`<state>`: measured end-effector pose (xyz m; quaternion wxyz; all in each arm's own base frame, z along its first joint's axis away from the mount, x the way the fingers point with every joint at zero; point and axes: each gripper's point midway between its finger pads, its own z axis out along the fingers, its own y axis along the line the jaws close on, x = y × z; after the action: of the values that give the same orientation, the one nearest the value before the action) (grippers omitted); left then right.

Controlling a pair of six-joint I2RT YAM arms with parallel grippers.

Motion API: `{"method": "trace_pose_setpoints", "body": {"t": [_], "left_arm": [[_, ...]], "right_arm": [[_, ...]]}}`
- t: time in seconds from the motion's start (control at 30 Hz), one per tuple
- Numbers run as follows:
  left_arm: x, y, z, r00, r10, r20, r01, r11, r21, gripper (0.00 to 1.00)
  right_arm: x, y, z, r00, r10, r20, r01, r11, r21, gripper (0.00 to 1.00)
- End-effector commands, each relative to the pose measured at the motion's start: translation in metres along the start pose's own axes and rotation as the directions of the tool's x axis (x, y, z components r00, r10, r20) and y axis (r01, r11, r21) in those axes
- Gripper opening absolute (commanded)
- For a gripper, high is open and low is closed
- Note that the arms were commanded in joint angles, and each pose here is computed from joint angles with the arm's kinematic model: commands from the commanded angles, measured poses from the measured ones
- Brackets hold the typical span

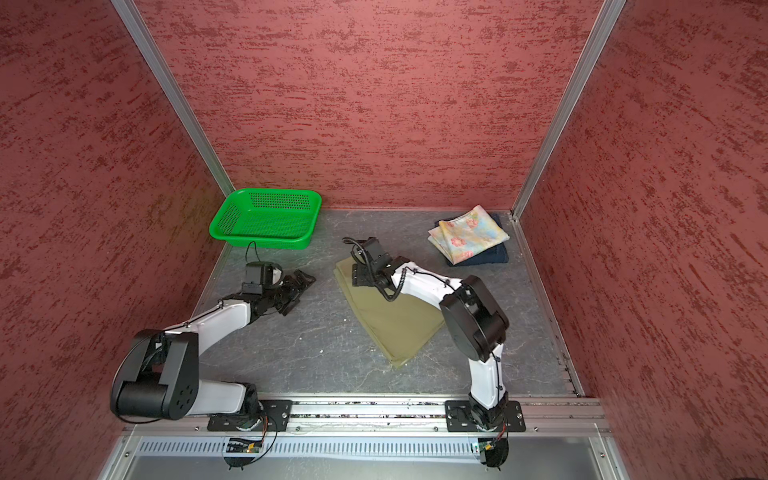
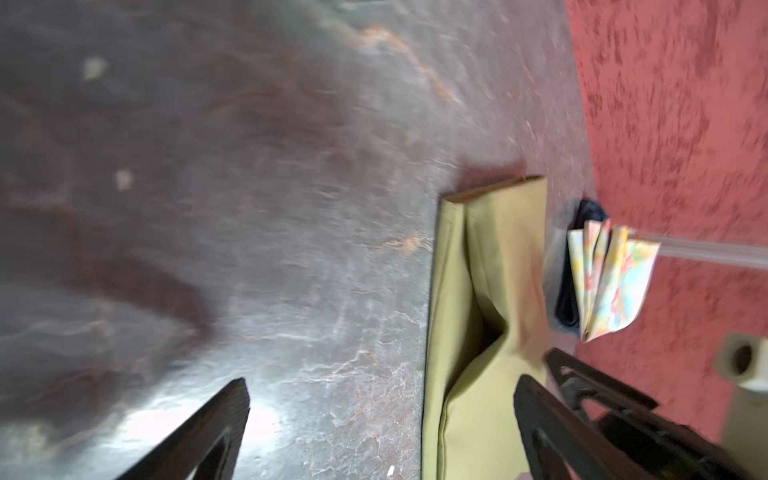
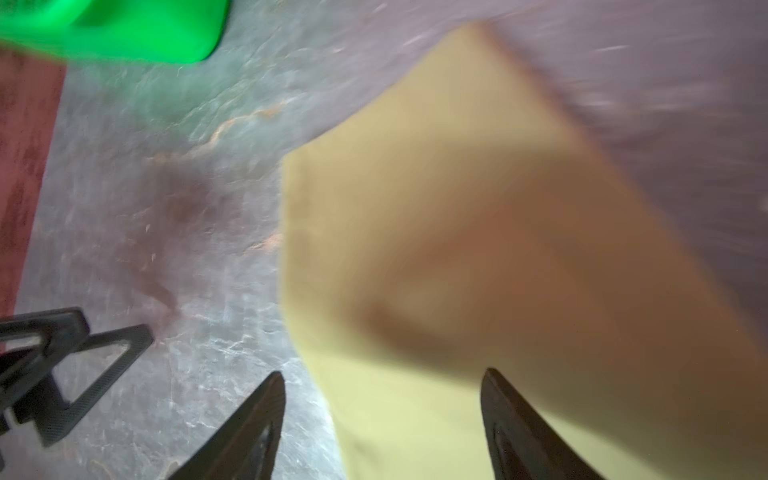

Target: Fold and stack the skirts

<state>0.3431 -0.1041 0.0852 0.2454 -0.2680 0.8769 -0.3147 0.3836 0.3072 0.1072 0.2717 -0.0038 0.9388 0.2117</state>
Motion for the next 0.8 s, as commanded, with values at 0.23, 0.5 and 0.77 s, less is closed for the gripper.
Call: {"method": "trace_pose_setpoints", "body": {"t": [0.23, 0.5, 0.77], "left_arm": [[0.009, -0.089, 0.037, 0.867, 0.497, -0.043, -0.499, 0.865, -0.060, 1.00], [0.016, -0.114, 0.102, 0.783, 0.607, -0.134, -0.613, 0.790, -0.005, 1.00], [0.034, -0.073, 0.143, 0.773, 0.573, -0.273, -0.609, 0.791, -0.061, 1.00]], "right_arm": [[0.042, -0.092, -0.063, 0.947, 0.296, 0.123, -0.314, 0.934, 0.170, 0.78], [0.083, -0.116, -0.074, 0.922, 0.377, 0.087, -0.386, 0.906, 0.175, 0.76], [0.088, -0.134, -0.062, 0.929, 0.363, 0.071, -0.369, 0.903, 0.218, 0.76]]}}
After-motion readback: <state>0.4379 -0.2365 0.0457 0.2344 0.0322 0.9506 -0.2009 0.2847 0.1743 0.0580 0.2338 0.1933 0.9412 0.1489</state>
